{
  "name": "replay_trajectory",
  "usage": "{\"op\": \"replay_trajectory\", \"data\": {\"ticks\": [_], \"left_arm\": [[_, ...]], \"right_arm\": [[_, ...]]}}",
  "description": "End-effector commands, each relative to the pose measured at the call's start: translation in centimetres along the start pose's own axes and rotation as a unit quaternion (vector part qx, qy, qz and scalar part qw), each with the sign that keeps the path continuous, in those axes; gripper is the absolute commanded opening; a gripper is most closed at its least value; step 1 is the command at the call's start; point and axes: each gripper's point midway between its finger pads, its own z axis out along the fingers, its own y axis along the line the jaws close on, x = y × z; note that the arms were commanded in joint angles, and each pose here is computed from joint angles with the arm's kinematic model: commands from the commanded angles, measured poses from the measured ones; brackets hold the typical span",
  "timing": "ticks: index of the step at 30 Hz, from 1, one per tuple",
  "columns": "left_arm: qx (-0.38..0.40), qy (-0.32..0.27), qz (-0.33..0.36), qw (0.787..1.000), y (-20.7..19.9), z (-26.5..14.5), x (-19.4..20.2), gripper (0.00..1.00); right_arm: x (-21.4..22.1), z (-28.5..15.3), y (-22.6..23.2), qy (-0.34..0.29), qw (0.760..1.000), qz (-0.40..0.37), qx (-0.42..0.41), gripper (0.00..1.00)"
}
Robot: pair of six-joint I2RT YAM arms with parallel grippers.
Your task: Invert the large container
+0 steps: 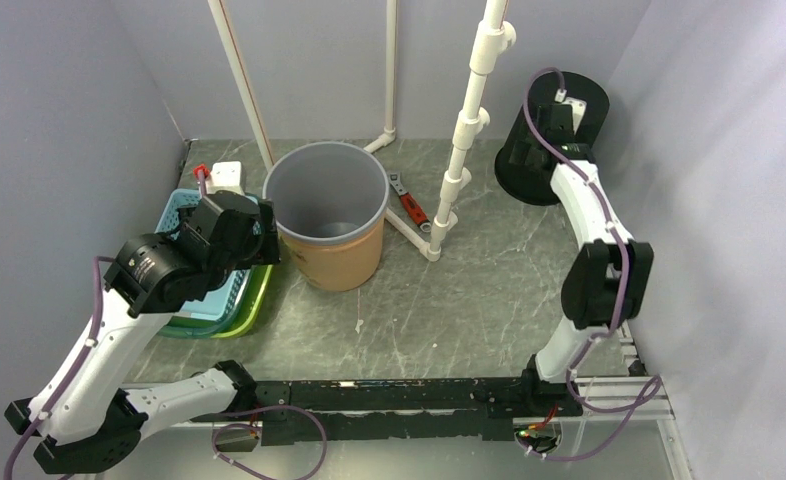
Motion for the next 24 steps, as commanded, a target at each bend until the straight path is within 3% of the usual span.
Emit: {"op": "replay_trajectory", "data": {"ticks": [1,8,11,15,21,24], "left_arm": [[0.004,-0.021,-0.038,0.999,0.0,-0.3,-0.7,0.95],[0.001,-0.043,0.034,0.998,-0.9,1.3,-4.2,0.95],[0.005,-0.015,0.01,1.0,-0.2,3.8,-5.4,0.95],[0.029,-0.006,-0.041,0.999,0.1,5.7,-6.5,0.95],[0.082,0.042,-0.089,0.992,-1.2,8.7,-6.4,0.95],[0.102,0.039,-0.098,0.989,-1.6,9.0,-6.4,0.95]], "right_arm": [[2.6,-4.6,-0.6,0.021,0.995,0.09,-0.028,1.0],[9.9,-11.8,0.2,0.058,0.972,0.171,-0.153,0.98],[12.1,-14.3,-0.7,0.06,0.967,0.196,-0.152,0.95],[16.8,-16.0,-1.5,0.099,0.973,0.176,-0.114,0.94],[23.4,-19.4,1.2,0.152,0.958,0.159,-0.185,0.94],[25.2,-20.7,1.5,0.16,0.952,0.152,-0.214,0.91]]}}
